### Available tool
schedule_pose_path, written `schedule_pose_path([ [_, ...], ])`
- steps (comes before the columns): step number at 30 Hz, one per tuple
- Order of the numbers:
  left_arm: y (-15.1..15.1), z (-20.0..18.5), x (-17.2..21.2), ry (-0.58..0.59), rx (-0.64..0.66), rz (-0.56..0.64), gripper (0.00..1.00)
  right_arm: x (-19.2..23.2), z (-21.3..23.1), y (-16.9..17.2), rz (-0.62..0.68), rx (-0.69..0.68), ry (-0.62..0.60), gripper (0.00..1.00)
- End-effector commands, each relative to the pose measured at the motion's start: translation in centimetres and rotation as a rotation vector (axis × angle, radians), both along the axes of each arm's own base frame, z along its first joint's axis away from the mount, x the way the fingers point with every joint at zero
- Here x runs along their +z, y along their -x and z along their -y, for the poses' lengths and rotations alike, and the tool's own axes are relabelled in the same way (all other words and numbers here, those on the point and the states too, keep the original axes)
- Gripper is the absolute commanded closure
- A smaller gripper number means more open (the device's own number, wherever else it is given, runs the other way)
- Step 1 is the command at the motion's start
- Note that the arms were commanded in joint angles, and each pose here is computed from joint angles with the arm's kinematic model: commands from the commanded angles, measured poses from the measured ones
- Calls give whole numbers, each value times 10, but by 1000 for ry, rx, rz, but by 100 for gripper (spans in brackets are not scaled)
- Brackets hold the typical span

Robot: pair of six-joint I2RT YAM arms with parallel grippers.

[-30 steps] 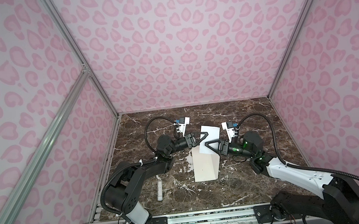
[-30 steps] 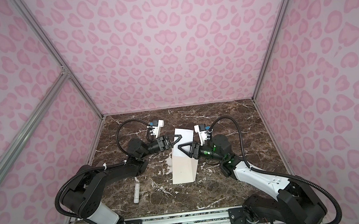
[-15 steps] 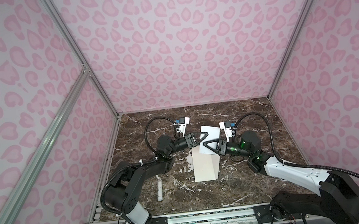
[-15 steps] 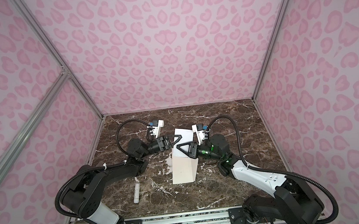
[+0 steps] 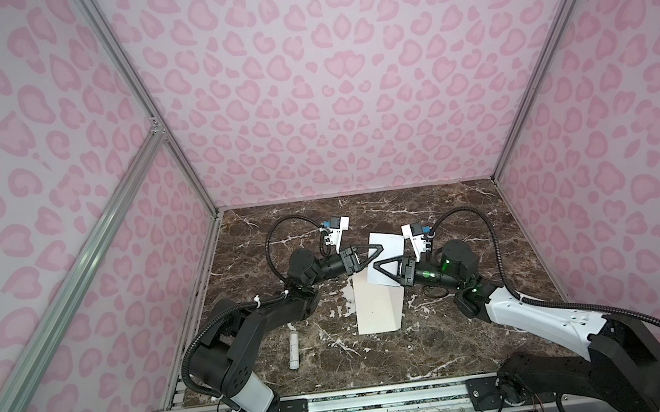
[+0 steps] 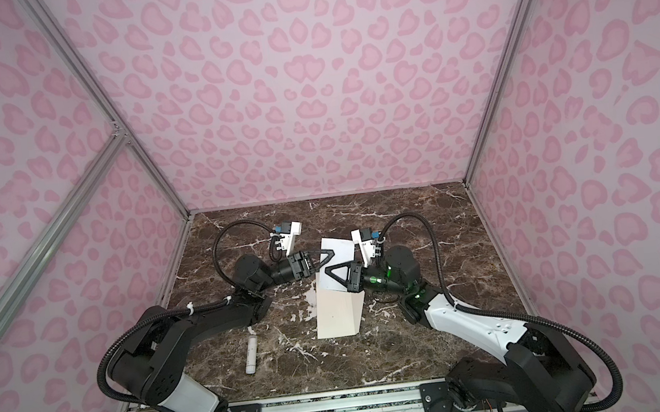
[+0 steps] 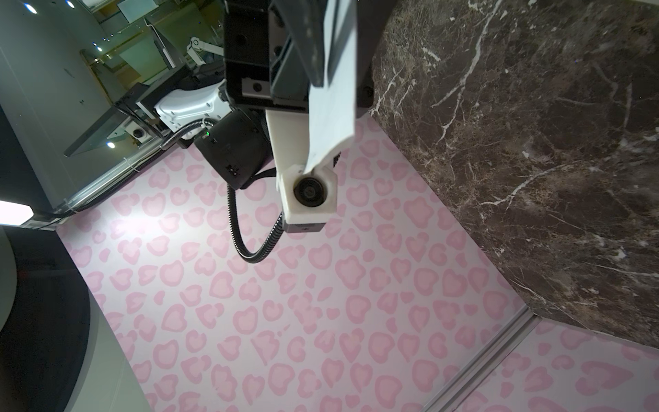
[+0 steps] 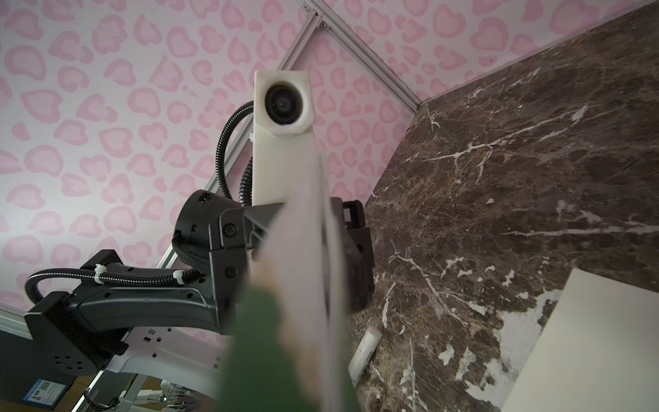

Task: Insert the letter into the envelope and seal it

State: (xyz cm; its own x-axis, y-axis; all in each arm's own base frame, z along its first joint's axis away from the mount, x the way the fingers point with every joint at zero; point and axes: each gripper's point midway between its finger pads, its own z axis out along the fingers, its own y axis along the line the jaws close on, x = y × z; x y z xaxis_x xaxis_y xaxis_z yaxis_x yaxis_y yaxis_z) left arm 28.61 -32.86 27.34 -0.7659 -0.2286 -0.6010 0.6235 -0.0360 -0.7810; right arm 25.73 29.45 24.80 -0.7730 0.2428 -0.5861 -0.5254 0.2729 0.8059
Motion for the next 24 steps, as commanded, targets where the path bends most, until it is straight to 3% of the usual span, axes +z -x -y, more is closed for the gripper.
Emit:
schedule_pose_path([
  [1, 2, -2, 4, -6, 5, 37, 72, -2, 2, 0, 22, -10, 27, 100],
  [4, 2, -2, 4, -12, 10, 37, 57, -7, 5, 1, 20, -19, 54, 100],
  [7, 1, -4, 2, -33, 28, 38, 50, -11, 9, 3, 20, -27, 77, 100],
  [17, -8, -17, -12, -254, 168, 64, 42, -25, 28, 4, 16, -85, 147, 100],
  [24, -13, -35, -27, -399, 271, 65, 42, -45, 44, 1, 20, -147, 280, 100],
])
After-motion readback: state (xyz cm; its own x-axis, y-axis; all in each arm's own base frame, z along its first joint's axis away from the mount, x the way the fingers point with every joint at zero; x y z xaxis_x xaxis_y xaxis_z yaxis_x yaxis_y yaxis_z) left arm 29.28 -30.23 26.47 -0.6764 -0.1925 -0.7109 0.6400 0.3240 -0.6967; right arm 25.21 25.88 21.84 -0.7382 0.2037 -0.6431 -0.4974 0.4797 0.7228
